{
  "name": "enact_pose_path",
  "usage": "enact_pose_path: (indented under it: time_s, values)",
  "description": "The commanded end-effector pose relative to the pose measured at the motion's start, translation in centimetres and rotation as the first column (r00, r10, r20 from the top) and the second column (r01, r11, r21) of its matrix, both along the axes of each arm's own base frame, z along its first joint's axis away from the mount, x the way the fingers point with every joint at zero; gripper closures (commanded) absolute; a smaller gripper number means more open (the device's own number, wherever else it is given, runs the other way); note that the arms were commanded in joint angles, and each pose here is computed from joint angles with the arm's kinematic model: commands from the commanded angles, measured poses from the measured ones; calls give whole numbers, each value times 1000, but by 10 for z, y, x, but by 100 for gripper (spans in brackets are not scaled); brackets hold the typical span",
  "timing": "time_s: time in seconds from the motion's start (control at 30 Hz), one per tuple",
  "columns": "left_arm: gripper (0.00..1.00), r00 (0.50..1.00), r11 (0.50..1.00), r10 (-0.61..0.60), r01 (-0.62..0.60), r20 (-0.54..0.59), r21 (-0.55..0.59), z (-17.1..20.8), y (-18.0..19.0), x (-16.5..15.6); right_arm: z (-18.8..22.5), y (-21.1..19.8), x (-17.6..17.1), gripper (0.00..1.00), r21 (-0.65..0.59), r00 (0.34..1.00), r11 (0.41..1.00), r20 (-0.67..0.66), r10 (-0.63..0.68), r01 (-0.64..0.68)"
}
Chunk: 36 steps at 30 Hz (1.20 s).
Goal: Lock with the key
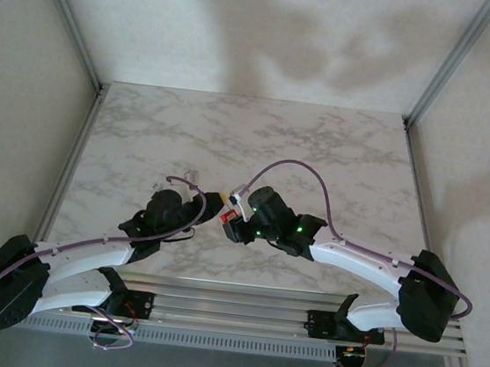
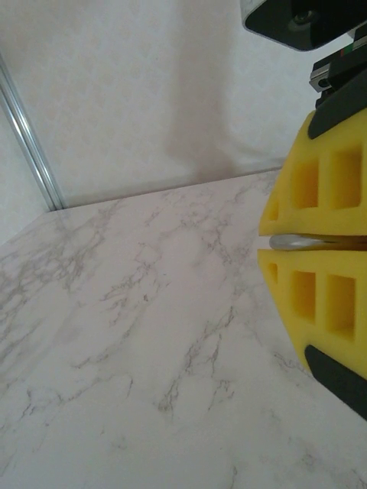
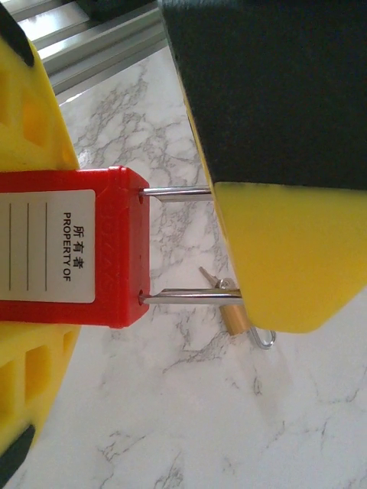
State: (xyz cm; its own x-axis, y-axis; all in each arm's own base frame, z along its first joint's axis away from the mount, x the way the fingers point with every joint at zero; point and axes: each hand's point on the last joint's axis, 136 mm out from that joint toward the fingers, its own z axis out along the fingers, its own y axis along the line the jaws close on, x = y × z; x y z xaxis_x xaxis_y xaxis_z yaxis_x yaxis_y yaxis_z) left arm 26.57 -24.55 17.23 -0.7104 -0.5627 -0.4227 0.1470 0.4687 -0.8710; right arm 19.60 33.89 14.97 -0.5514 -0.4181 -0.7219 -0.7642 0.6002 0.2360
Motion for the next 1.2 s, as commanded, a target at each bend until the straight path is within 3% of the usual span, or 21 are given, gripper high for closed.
enact_pose_path:
  time_s: [0.0, 0.43, 0.87, 1.17]
  values:
    - [100, 987, 988, -151, 152, -61, 10, -14, -24, -29, 61, -1, 45, 100, 178, 970, 973, 165, -176, 146]
    - [100, 981, 982, -182, 185, -63, 47, -16, -39, -37, 80, -2, 51, 100, 218, 958, 961, 191, -213, 170]
    - [100, 970, 971, -238, 238, -54, 2, -9, -59, -54, 100, -16, 53, 100, 320, 942, 930, 218, -257, 180]
    - [100, 968, 968, -247, 249, -46, 28, -6, -64, -54, 96, -15, 53, 100, 312, 953, 935, 193, -234, 167]
